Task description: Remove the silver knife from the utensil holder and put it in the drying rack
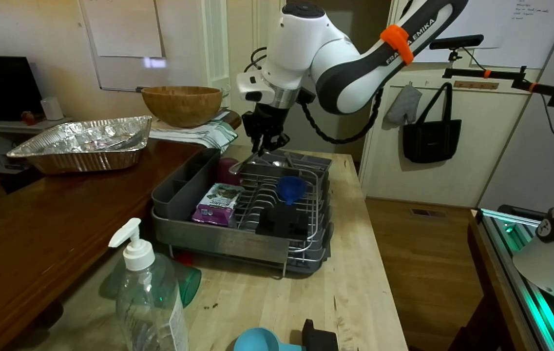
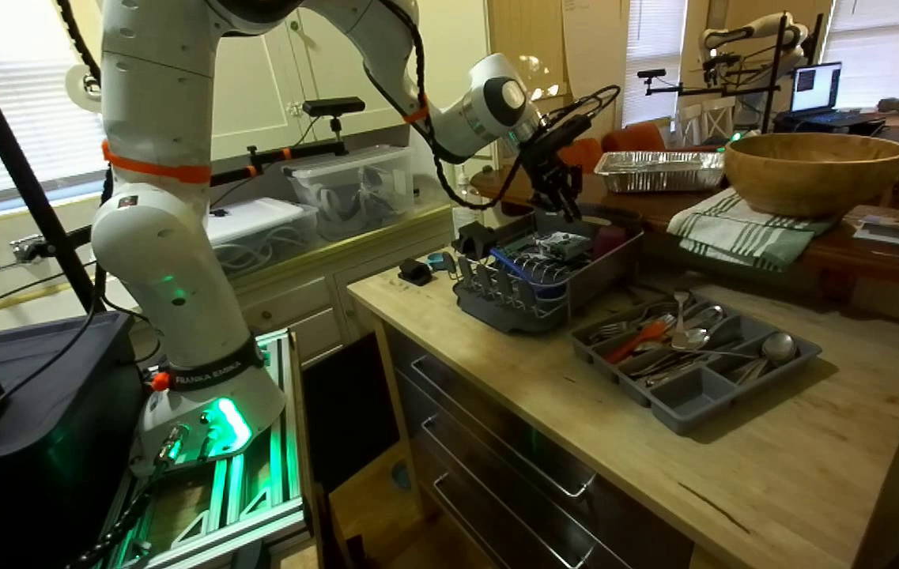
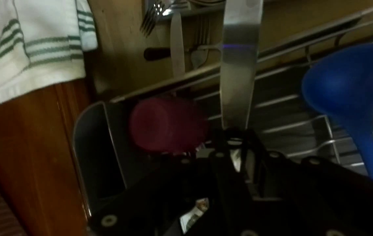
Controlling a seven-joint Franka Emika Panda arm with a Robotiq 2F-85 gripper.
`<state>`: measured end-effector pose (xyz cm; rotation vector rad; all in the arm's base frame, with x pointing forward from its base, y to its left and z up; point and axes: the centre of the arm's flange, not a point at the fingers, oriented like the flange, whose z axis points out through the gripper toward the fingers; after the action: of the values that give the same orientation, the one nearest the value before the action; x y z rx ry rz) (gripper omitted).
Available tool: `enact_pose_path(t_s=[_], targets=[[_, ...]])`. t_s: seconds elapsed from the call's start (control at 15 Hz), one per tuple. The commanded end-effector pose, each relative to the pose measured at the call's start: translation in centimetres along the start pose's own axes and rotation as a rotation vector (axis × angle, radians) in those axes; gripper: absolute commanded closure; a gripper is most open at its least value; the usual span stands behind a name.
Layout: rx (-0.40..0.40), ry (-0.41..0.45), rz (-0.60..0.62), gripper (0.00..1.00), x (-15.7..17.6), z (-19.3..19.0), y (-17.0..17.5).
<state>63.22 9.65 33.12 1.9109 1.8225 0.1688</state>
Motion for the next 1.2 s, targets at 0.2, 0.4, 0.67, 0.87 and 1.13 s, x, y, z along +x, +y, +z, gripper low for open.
enact_pose_path(t_s=[0.2, 0.4, 0.67, 0.87, 1.13], targets=[[0.004, 0.105, -0.068, 0.96, 1.5, -1.9, -6.0], [0.004, 0.135, -0.075, 0.96, 1.3, -0.2, -6.8], [-0.054, 0.213, -0.131, 0.96, 1.4, 3.4, -5.8], [-0.060, 0.300, -0.169, 0.96, 2.1, 6.1, -5.5], [-0.033, 0.349, -0.233, 0.96, 4.5, 8.3, -5.8]])
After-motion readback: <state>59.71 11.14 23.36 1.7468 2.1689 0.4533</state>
